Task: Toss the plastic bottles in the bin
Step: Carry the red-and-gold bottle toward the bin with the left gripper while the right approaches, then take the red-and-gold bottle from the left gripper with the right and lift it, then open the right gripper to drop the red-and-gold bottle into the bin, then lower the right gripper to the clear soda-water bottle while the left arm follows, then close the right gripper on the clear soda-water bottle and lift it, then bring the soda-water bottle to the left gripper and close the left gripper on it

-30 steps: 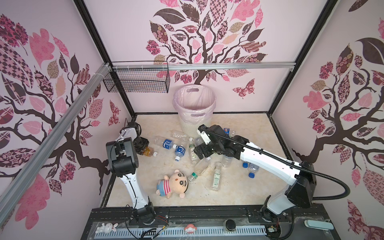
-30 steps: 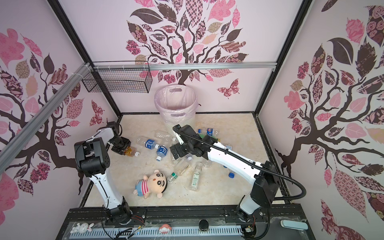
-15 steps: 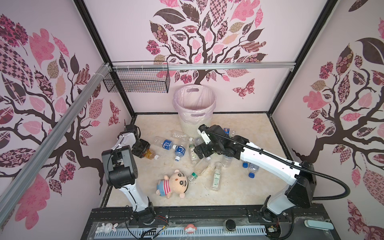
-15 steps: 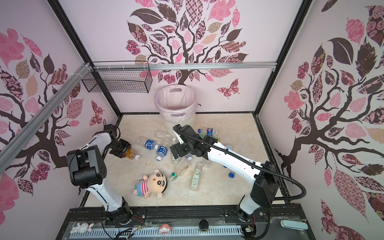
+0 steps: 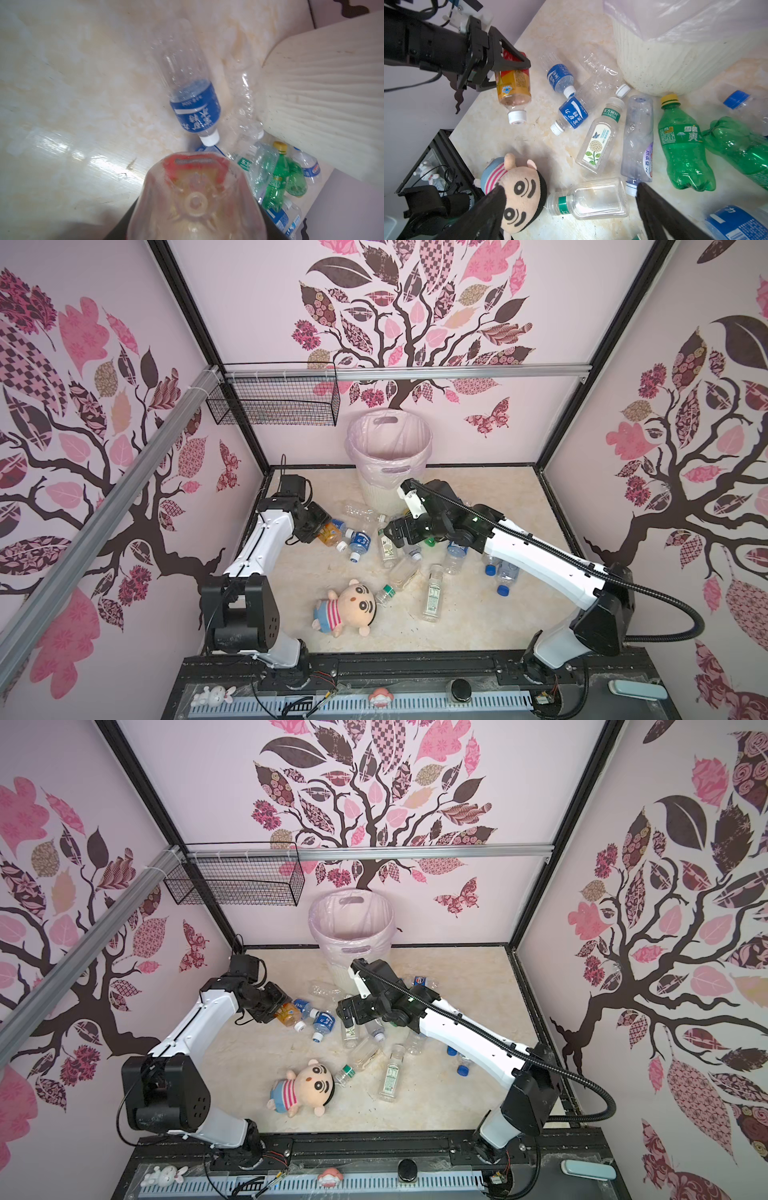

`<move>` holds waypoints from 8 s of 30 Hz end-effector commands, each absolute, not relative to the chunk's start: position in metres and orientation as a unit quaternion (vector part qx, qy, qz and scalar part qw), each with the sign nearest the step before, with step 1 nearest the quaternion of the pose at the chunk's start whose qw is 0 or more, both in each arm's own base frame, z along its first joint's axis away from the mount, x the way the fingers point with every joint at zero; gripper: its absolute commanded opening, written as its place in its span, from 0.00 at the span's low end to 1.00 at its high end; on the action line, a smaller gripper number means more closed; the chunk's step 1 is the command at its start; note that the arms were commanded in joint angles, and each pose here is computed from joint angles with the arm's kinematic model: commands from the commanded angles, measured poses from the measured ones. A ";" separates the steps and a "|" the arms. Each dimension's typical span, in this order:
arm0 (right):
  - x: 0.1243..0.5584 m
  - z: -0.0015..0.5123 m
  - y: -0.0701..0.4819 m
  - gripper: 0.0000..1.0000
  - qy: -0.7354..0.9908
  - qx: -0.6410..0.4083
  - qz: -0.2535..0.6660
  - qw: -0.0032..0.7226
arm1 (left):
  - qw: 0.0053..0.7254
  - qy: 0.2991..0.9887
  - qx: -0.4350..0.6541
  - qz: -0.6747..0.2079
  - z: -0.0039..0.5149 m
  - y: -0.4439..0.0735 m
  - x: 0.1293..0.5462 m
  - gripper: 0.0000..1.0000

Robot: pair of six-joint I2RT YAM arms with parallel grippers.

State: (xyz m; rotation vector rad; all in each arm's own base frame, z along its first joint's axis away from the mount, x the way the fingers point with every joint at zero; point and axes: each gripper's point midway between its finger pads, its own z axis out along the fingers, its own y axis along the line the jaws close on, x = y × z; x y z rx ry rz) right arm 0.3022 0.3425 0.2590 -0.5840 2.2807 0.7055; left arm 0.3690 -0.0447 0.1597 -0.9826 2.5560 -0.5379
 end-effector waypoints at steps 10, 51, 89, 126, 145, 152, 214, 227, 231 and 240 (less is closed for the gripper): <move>0.305 0.344 0.361 1.00 0.825 -0.207 0.388 0.355 | 0.245 0.855 -0.296 -0.348 0.292 -0.146 0.393 0.48; 0.353 0.355 0.397 0.47 0.815 -0.179 0.400 0.379 | 0.216 0.812 -0.281 -0.464 0.383 -0.174 0.385 0.73; 0.543 0.460 0.296 0.76 0.742 -0.015 0.200 0.640 | 0.331 0.786 -0.206 -0.480 0.472 -0.142 0.366 0.97; 0.433 0.384 0.159 1.00 0.852 0.099 0.025 0.513 | 0.284 0.864 -0.134 -0.394 0.383 -0.212 0.333 0.97; 0.289 0.205 0.011 1.00 0.906 0.294 -0.022 0.302 | 0.215 0.917 0.075 -0.329 0.290 -0.332 0.276 0.97; 0.264 0.166 0.006 0.99 0.909 0.310 -0.024 0.277 | 0.217 0.912 0.110 -0.331 0.273 -0.329 0.264 0.97; 0.263 0.056 -0.009 0.48 0.941 0.278 0.003 0.193 | 0.194 0.919 0.160 -0.304 0.234 -0.347 0.263 0.97; 0.288 0.140 -0.001 0.45 0.923 0.271 0.048 0.268 | 0.228 0.918 0.132 -0.295 0.261 -0.335 0.286 0.97; 0.307 0.177 0.015 0.44 0.916 0.265 0.098 0.285 | 0.245 0.915 0.101 -0.305 0.278 -0.332 0.305 0.97; 0.336 0.262 0.073 0.43 0.890 0.222 0.205 0.342 | 0.258 0.901 0.028 -0.348 0.322 -0.326 0.339 0.97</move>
